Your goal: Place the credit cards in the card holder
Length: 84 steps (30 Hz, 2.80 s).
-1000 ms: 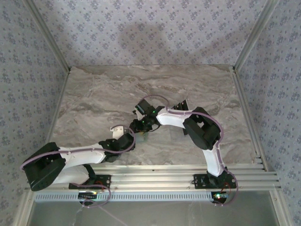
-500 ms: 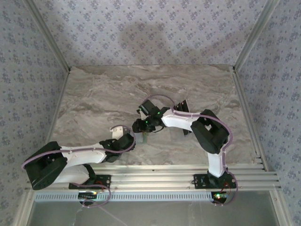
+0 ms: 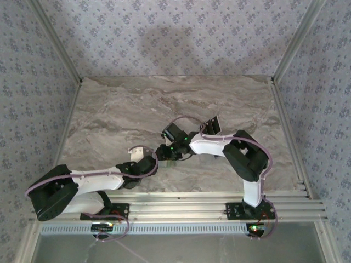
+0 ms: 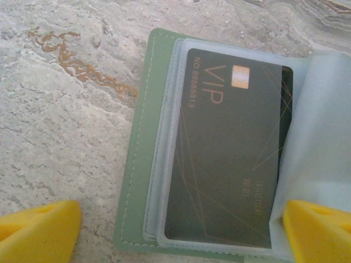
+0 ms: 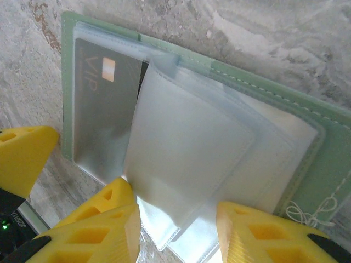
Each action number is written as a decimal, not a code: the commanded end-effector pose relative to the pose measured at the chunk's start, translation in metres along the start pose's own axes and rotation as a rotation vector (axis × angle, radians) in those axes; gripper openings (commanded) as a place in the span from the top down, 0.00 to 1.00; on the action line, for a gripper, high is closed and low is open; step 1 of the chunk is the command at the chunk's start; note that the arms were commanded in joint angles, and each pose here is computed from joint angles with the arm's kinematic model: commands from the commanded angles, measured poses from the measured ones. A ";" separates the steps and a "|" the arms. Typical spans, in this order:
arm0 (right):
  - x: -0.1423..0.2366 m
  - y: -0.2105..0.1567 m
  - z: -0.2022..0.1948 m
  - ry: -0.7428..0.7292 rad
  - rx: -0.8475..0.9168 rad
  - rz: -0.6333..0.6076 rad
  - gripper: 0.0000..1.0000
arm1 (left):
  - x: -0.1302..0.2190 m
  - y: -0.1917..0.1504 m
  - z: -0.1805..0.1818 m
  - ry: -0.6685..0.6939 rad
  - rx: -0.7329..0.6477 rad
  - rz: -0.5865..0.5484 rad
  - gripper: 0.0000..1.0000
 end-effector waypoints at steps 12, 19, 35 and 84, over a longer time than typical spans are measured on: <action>-0.009 0.002 0.006 0.054 -0.073 0.002 0.57 | 0.003 -0.001 0.008 0.023 -0.004 -0.010 0.05; -0.008 0.013 0.013 0.099 -0.092 -0.013 0.57 | 0.003 -0.001 0.008 0.019 -0.002 -0.010 0.05; 0.004 0.035 0.044 0.153 -0.070 -0.043 0.57 | 0.030 0.019 0.020 -0.015 0.074 -0.097 0.00; 0.199 0.015 -0.080 -0.713 0.143 -0.170 0.58 | 0.035 0.046 0.026 0.027 0.078 -0.070 0.00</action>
Point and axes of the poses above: each hand's point on the last joint's axis, 136 mm out from that joint toward the fingers, its own x axis back along the fingers, its own z axis along the line the jaws close on, y = z × x, the point moved 3 cm from there along x, back along the fingers, and after that the axes turned 5 degrees about -x, right-handed, at the moved point
